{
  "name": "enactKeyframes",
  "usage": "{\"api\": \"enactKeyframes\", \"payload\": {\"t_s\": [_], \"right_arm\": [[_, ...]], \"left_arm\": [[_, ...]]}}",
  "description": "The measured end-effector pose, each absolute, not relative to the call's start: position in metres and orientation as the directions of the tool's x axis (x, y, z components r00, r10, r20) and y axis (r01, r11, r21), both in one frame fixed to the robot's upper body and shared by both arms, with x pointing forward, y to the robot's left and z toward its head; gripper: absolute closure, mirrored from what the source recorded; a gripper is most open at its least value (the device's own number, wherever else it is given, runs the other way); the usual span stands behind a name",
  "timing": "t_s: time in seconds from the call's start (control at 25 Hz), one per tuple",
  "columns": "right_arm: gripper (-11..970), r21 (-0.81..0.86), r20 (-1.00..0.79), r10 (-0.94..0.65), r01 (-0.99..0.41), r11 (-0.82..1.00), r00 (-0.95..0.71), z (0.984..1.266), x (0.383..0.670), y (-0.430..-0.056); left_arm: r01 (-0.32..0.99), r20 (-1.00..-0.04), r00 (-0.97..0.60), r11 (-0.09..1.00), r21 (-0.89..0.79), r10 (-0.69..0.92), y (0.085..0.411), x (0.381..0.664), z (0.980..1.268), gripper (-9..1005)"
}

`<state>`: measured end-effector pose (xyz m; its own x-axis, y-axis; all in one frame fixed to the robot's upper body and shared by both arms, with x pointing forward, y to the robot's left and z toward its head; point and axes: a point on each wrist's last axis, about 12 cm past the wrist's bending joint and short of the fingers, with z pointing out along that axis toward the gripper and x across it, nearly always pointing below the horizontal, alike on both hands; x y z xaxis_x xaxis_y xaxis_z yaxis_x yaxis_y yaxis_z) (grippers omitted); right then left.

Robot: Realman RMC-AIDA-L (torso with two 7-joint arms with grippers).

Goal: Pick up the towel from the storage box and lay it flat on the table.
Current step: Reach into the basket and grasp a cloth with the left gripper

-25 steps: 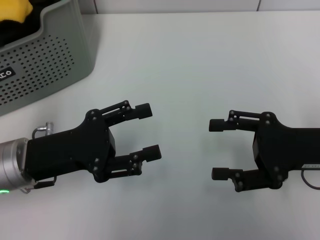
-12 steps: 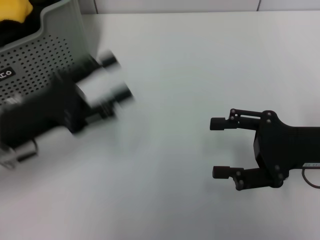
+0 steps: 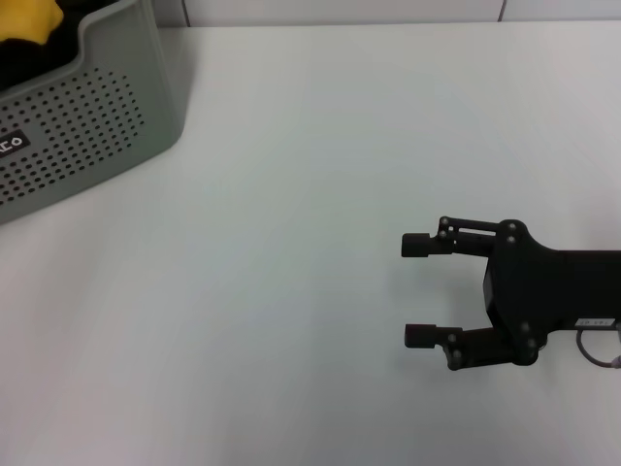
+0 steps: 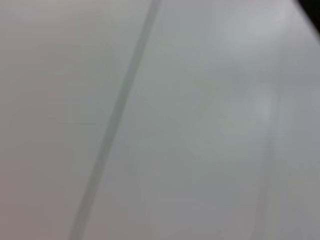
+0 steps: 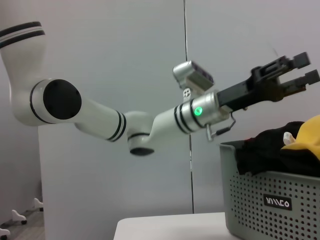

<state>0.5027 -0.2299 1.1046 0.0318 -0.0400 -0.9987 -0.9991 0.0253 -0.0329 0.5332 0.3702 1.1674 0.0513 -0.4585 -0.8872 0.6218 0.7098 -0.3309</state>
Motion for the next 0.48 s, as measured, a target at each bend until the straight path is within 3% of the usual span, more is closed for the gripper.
{"api": "enactKeyframes", "payload": {"t_s": [0.32, 0.48], "right_arm": [[169, -0.027, -0.999, -0.041, -0.999, 0.026, 0.026, 1.100, 0.504, -0.227], [169, -0.033, -0.999, -0.044, -0.999, 0.027, 0.032, 1.100, 0.506, -0.226]], "left_arm": [[0.220, -0.934, -0.002, 0.911, -0.348, -0.357, 0.417, 0.560, 1.184, 248], [0.133, -0.950, -0.047, 0.941, -0.311, -0.307, 0.422, 0.567, 1.185, 252]]}}
